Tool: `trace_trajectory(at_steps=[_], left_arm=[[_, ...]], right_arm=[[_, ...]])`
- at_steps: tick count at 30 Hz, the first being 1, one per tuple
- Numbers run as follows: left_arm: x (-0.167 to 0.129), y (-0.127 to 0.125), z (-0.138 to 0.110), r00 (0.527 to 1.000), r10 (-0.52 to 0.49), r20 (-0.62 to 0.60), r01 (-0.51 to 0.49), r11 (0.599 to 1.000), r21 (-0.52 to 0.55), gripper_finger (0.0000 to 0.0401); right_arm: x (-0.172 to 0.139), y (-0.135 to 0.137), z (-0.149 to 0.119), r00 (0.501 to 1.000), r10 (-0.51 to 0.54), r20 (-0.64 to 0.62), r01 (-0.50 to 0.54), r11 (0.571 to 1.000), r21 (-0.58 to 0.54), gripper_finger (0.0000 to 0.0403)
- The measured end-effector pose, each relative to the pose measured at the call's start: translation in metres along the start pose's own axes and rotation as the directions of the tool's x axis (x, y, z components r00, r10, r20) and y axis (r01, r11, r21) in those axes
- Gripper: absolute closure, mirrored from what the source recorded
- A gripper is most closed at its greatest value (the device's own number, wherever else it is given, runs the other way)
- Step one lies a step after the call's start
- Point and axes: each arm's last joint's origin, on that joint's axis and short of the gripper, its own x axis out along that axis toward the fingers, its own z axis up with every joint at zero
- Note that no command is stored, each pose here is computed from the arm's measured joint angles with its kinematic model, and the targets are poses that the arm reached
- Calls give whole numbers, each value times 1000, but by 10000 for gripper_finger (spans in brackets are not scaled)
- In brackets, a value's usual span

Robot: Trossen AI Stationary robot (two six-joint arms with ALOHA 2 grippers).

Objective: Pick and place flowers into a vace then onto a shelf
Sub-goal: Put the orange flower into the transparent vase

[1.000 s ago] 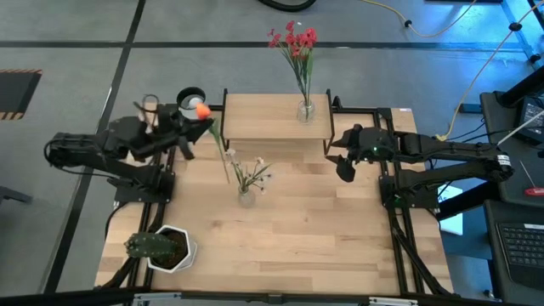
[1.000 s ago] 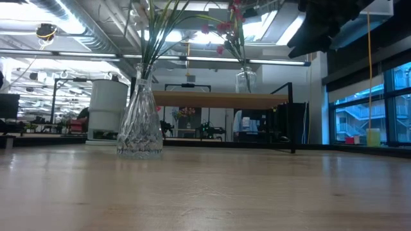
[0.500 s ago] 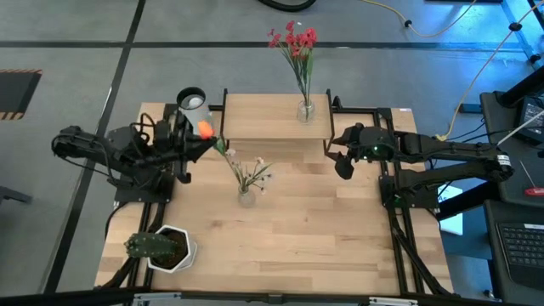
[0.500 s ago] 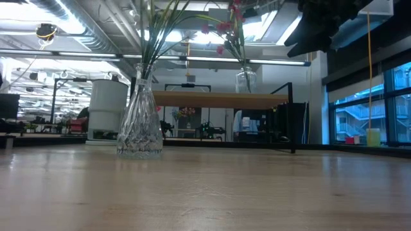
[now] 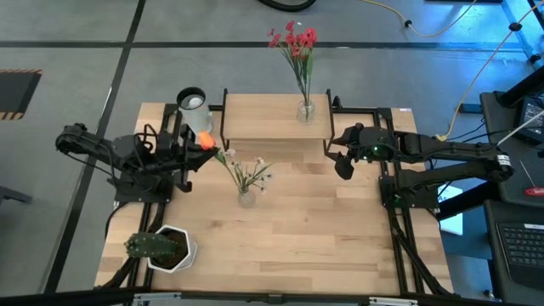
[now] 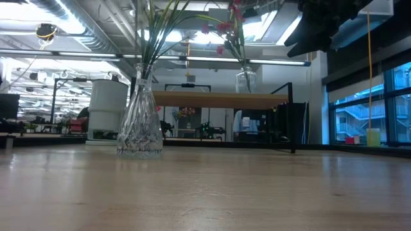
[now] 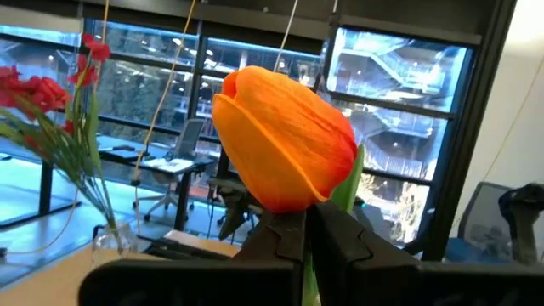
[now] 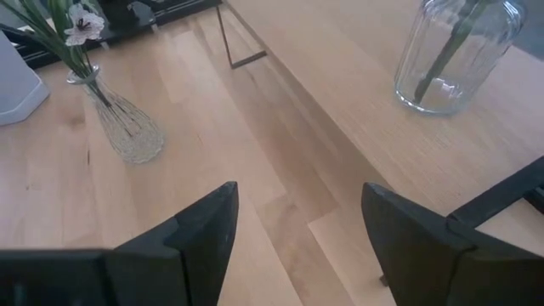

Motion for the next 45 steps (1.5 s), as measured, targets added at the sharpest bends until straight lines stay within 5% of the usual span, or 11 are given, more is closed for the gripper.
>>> trace_trajectory(at_steps=[12, 29, 45], left_arm=[[2, 2, -26, 999, 31, -20, -31, 999, 14, 397], [26, -7, -79, 975, 59, -216, -22, 986, 168, 395], [40, -11, -112, 941, 146, -305, -90, 977, 192, 393]], right_arm=[[0, 0, 1, 1000, 2, 11, -2, 1000, 5, 152], [0, 1, 2, 1000, 5, 20, -5, 1000, 5, 152], [0, 1, 2, 1000, 5, 20, -5, 1000, 4, 152]])
